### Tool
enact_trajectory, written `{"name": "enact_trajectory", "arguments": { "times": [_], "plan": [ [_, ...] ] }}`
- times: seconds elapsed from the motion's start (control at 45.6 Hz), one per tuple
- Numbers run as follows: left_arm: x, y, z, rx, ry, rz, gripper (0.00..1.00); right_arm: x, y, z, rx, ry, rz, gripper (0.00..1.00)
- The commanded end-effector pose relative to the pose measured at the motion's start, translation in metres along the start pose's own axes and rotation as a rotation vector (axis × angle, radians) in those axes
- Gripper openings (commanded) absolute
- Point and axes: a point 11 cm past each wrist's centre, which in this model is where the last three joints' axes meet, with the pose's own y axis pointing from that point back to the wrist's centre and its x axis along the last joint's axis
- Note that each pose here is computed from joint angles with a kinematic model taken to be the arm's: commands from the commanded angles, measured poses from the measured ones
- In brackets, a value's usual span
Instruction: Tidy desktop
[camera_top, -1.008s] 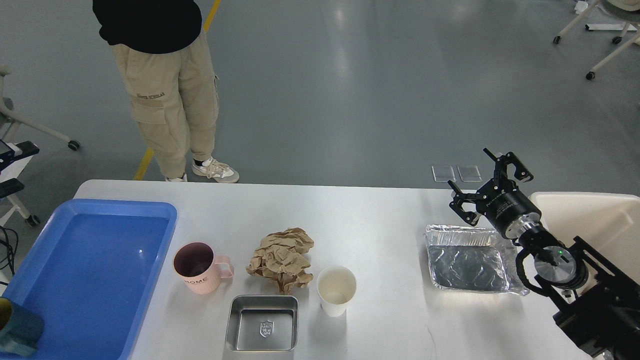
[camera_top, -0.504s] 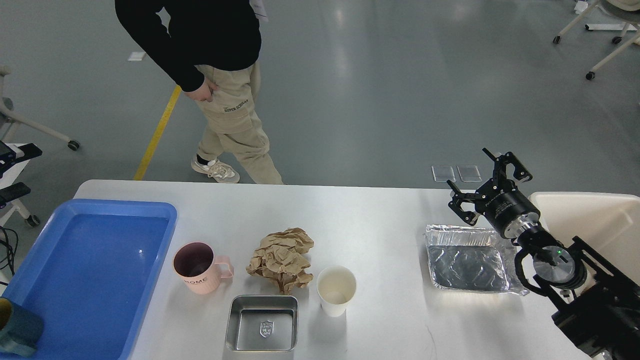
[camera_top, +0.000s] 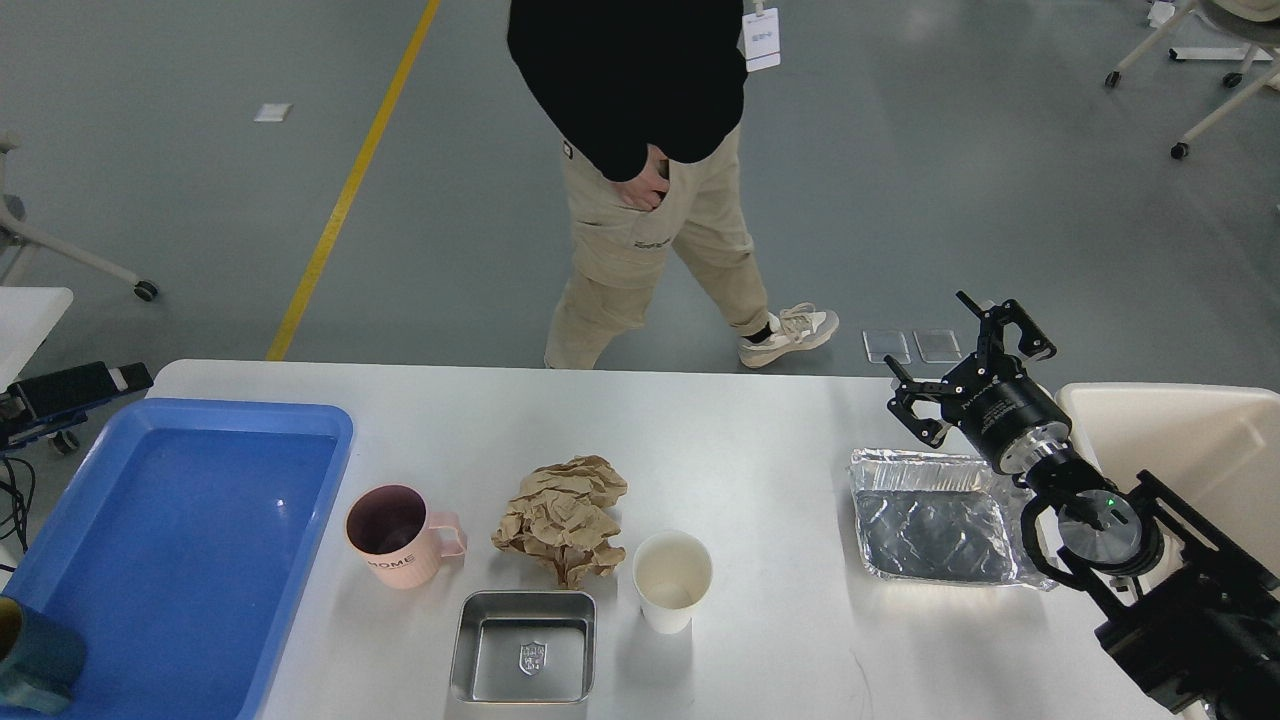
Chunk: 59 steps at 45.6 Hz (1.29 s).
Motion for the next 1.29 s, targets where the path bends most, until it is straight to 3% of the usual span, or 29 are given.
{"name": "enact_trajectory", "arguments": {
  "times": [0.0,0.372,0.592,1.271],
  "plan": [
    [-0.007,-0.021,0.004,0.001,-0.019,-0.045,0.97,-0.001,-0.001,0.000,0.002,-0.003,-0.003,1.00],
    [-0.040,-0.076,0.027,0.038,-0.383,-0.300,0.97,-0.005,-0.002,0.003,0.001,-0.010,-0.011,1.00],
    [-0.055,-0.099,0.046,-0.016,-0.523,-0.406,0.97,-0.006,-0.002,0.002,0.003,-0.009,-0.017,1.00],
    [-0.093,-0.139,0.049,-0.088,-0.580,-0.515,0.97,-0.013,-0.003,-0.001,0.004,-0.002,-0.037,1.00]
  ]
}}
